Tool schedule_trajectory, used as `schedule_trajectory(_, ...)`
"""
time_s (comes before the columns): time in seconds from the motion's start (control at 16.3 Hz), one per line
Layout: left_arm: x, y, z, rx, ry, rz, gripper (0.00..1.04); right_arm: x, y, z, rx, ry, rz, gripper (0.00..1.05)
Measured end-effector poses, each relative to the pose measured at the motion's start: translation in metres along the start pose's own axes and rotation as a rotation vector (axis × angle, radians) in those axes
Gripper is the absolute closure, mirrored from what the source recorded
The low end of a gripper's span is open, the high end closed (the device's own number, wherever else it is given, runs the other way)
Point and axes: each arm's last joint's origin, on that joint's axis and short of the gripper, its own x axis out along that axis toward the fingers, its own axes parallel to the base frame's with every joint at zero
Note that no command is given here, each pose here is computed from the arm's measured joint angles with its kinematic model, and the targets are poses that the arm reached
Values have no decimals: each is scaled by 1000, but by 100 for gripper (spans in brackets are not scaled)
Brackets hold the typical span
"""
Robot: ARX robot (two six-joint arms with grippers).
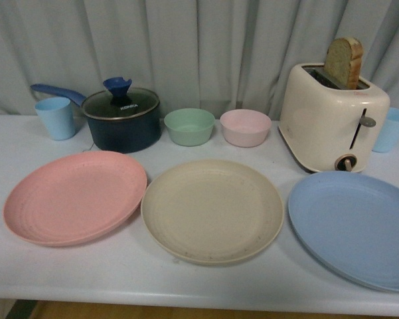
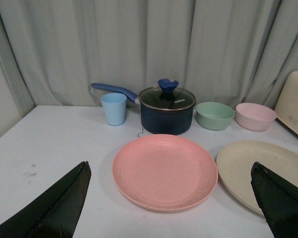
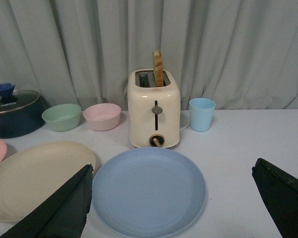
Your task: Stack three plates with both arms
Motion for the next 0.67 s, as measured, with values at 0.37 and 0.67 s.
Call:
schedule_trajectory(0.37,0,0,0,0,0,0,7,0,0,0,0,0,0,6)
schedule_trajectory(0.67,0,0,0,0,0,0,7,0,0,0,0,0,0,6)
